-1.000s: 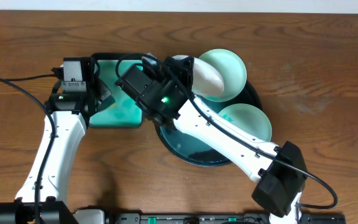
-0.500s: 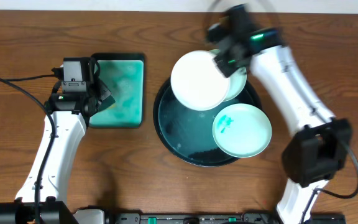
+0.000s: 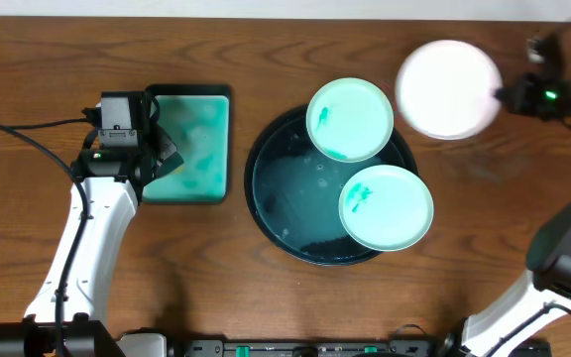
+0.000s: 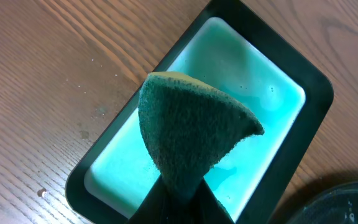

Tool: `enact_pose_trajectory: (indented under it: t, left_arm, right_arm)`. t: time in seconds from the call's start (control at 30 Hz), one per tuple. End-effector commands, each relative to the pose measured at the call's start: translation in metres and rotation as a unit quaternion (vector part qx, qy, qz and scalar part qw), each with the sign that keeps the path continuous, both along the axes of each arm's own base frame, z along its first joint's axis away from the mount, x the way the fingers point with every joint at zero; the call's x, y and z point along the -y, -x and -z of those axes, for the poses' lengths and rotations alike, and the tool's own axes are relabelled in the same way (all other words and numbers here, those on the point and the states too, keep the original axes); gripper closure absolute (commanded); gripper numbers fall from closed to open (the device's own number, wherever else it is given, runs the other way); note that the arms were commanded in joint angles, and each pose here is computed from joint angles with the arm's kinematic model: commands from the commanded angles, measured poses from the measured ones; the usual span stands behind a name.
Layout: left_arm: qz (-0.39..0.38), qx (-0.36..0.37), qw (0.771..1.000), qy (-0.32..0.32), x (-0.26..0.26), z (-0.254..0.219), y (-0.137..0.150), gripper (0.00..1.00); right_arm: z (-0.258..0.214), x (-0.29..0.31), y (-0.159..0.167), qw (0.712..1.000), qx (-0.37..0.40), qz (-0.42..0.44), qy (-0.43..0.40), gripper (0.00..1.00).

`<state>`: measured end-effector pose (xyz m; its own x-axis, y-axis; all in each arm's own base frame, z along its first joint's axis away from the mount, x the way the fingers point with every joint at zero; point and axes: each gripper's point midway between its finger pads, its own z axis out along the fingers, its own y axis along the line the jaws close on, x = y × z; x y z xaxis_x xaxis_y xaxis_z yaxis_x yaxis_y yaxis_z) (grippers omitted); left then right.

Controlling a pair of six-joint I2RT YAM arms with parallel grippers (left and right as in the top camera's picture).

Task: Clean dirty plates on tray and stack at the side
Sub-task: 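Carry the white plate right and set it on the table, then move the right gripper back to grip the next green plate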

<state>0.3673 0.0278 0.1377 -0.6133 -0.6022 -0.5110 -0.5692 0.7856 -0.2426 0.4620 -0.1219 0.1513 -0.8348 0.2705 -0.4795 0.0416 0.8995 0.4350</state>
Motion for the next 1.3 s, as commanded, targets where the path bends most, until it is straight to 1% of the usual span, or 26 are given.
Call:
enact_pose_trajectory:
  t: [0.0,0.07,0.17,0.27,0.4,0.43,0.5,0.57,0.6,0.63,0.67,0.73,0.83,0.9,1.0,1.03,1.13,1.27]
  left_arm:
    - [-0.003,0.001,1.000,0.000,-0.002,-0.001,0.000,0.93]
    - [-0.003,0.001,1.000,0.000,-0.002,-0.001,0.000,0.93]
    - [-0.003,0.001,1.000,0.000,-0.002,-0.001,0.000,0.93]
    - [-0.003,0.001,1.000,0.000,-0.002,-0.001,0.000,0.93]
    - [-0.003,0.001,1.000,0.000,-0.002,-0.001,0.000,0.93]
    - [-0.003,0.001,1.000,0.000,-0.002,-0.001,0.000,0.93]
    - [-0.003,0.001,1.000,0.000,-0.002,-0.001,0.000,0.93]
    - [-0.003,0.001,1.000,0.000,-0.002,-0.001,0.000,0.93]
    - [-0.003,0.001,1.000,0.000,-0.002,-0.001,0.000,0.93]
    - [-0.003,0.001,1.000,0.000,-0.002,-0.001,0.000,0.93]
    - [-0.003,0.001,1.000,0.000,-0.002,-0.001,0.000,0.93]
    - [-0.003,0.001,1.000,0.000,-0.002,-0.001,0.000,0.93]
    - [-0.003,0.002,1.000,0.000,-0.002,-0.001,0.000,0.93]
    - [-0.003,0.002,1.000,0.000,-0.002,-0.001,0.000,0.93]
    - [-0.003,0.002,1.000,0.000,-0.002,-0.001,0.000,0.93]
    - [-0.003,0.002,1.000,0.000,-0.002,-0.001,0.000,0.93]
    - [-0.003,0.001,1.000,0.000,-0.002,-0.001,0.000,0.93]
    - [-0.003,0.001,1.000,0.000,-0.002,-0.001,0.000,0.93]
  right_arm:
    - [0.030,0.051,0.022,0.992,-0.039,0.115,-0.027,0.99]
    - [0.048,0.075,0.030,0.986,-0.037,0.158,-0.028,0.99]
    - [0.073,0.093,0.040,0.981,-0.027,0.190,-0.027,0.99]
    - [0.093,0.095,0.047,0.977,-0.028,0.210,-0.038,0.99]
    - [0.105,0.086,0.046,0.978,-0.022,0.206,-0.036,0.98]
    - [0.105,0.084,0.045,0.978,-0.022,0.204,-0.034,0.88]
    - [0.107,0.083,0.043,0.977,-0.029,0.210,-0.022,0.59]
    - [0.107,0.080,0.039,0.978,-0.031,0.208,-0.009,0.53]
    - [0.106,0.078,0.036,0.978,-0.032,0.206,-0.003,0.50]
    - [0.101,0.075,0.033,0.979,-0.031,0.201,-0.002,0.43]
    - [0.097,0.072,0.030,0.980,-0.033,0.198,-0.004,0.40]
    - [0.083,0.063,0.024,0.981,-0.040,0.189,-0.011,0.40]
    - [0.054,0.041,0.009,0.987,-0.039,0.153,-0.019,0.40]
    - [0.034,0.020,-0.003,0.994,-0.027,0.108,-0.010,0.39]
    - [0.016,-0.019,-0.021,0.999,-0.004,0.040,0.013,0.34]
    - [0.014,-0.036,-0.026,1.000,0.004,0.017,0.020,0.32]
    - [0.020,-0.079,-0.036,0.998,0.008,-0.031,0.045,0.30]
    - [0.042,-0.117,-0.040,0.994,-0.017,-0.045,0.096,0.30]
